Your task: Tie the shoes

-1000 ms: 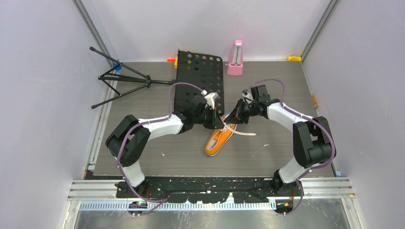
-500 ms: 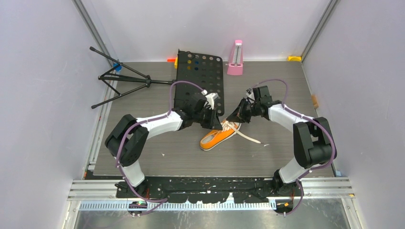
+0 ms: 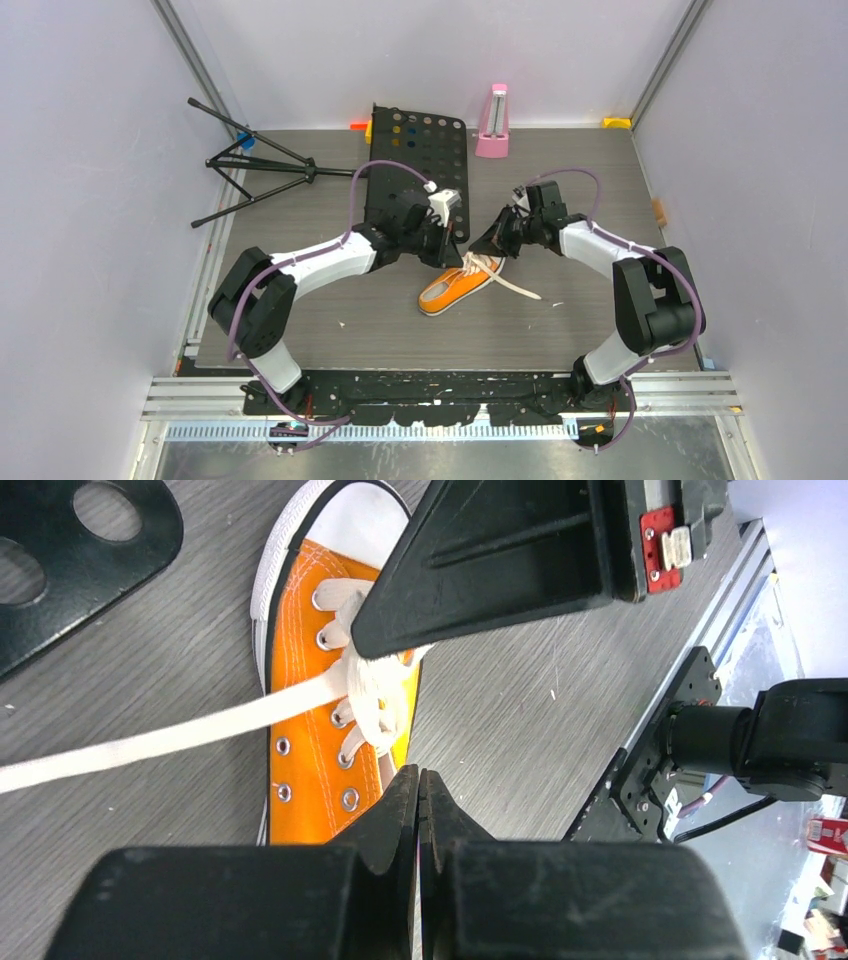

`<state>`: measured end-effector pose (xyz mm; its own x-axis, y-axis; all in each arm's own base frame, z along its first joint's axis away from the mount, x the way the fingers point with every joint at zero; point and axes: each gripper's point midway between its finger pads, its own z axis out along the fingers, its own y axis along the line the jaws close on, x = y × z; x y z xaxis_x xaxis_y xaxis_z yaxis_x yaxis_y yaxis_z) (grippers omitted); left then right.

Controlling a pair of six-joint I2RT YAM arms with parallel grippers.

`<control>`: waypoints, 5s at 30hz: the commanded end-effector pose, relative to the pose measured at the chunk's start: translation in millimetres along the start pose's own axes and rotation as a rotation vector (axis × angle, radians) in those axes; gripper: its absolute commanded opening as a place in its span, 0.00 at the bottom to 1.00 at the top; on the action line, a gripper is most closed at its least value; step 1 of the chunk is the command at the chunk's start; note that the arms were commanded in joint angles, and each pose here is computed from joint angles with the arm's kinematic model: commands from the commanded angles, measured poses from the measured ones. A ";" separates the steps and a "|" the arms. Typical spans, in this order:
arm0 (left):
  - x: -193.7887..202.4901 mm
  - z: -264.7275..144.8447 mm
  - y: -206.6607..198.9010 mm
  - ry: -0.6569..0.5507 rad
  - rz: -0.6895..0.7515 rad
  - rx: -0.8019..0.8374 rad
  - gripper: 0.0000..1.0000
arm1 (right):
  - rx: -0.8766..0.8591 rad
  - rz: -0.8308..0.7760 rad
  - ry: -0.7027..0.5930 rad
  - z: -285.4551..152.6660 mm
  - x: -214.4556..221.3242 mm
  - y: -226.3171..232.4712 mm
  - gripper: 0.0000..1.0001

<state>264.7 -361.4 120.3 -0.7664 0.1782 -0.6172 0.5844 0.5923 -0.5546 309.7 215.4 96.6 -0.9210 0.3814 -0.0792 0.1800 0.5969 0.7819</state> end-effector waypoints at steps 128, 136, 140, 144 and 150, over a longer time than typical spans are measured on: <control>-22.7 -0.4 1.4 0.064 0.313 -0.047 0.02 | -0.033 -0.065 -0.134 -2.6 11.1 13.8 0.00; -35.7 -0.4 -0.9 -0.008 0.254 -0.010 0.00 | -0.028 -0.061 -0.128 -1.4 12.4 11.6 0.00; -31.2 6.1 -2.7 0.011 0.231 0.023 0.00 | -0.028 -0.061 -0.128 -1.4 12.0 12.1 0.00; -26.0 14.5 1.5 0.032 0.211 0.026 0.00 | -0.031 -0.060 -0.127 -1.5 11.7 13.3 0.00; -20.8 24.3 1.5 0.052 0.183 0.054 0.00 | -0.034 -0.061 -0.129 -1.8 11.4 14.1 0.00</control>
<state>283.6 -371.0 113.8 -0.6608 0.3445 -0.6669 0.7202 0.5413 -0.4340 292.8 219.4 92.7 -0.8820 0.4372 -0.1758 0.1565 0.6238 0.7658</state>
